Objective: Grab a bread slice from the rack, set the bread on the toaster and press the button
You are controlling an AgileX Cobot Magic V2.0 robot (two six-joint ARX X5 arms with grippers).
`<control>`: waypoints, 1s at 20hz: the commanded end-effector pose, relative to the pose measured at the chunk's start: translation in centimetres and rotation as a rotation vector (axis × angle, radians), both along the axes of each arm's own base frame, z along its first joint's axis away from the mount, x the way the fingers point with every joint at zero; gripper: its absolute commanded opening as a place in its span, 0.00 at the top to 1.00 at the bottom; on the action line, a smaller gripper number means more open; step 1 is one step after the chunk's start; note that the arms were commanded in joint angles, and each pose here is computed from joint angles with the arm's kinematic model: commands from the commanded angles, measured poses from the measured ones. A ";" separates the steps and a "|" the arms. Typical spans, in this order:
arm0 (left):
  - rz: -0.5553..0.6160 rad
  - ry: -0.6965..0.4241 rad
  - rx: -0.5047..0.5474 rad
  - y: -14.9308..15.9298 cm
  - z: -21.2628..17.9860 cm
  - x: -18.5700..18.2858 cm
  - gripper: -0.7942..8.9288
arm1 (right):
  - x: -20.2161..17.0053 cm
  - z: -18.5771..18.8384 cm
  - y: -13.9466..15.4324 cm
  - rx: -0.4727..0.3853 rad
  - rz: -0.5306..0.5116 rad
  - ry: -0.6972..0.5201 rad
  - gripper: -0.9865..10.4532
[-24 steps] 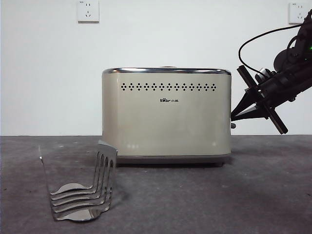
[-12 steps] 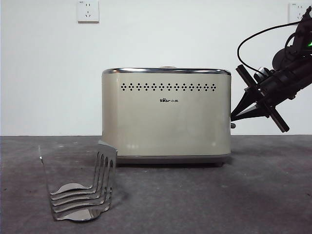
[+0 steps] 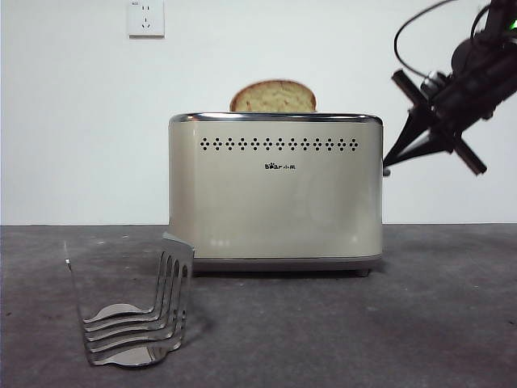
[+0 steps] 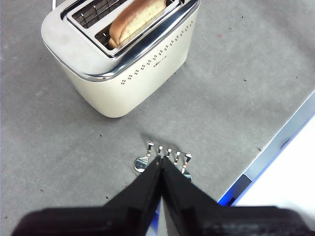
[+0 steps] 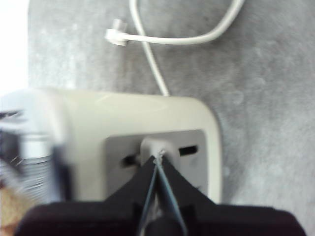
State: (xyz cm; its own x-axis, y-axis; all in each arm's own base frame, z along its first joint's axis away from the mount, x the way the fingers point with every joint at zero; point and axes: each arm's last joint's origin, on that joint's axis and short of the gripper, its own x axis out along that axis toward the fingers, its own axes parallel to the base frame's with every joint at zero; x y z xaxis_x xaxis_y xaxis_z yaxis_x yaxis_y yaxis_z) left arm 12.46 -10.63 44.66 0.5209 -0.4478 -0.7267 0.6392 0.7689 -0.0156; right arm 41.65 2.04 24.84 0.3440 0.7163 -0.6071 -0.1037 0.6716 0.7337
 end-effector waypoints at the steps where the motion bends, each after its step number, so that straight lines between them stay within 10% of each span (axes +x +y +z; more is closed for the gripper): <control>1: 0.009 -0.008 -0.008 0.2 0.1 -0.2 0.92 | -1.0 1.9 0.1 -0.020 0.024 -0.049 0.92; 13: 0.009 -0.022 -0.022 0.6 0.4 -0.7 0.92 | -16.7 18.7 -1.0 -0.378 -0.224 -0.466 0.91; 20: 0.017 0.009 0.007 -0.2 -0.2 0.5 0.92 | -22.9 22.2 -1.6 -0.506 -0.408 -0.623 0.91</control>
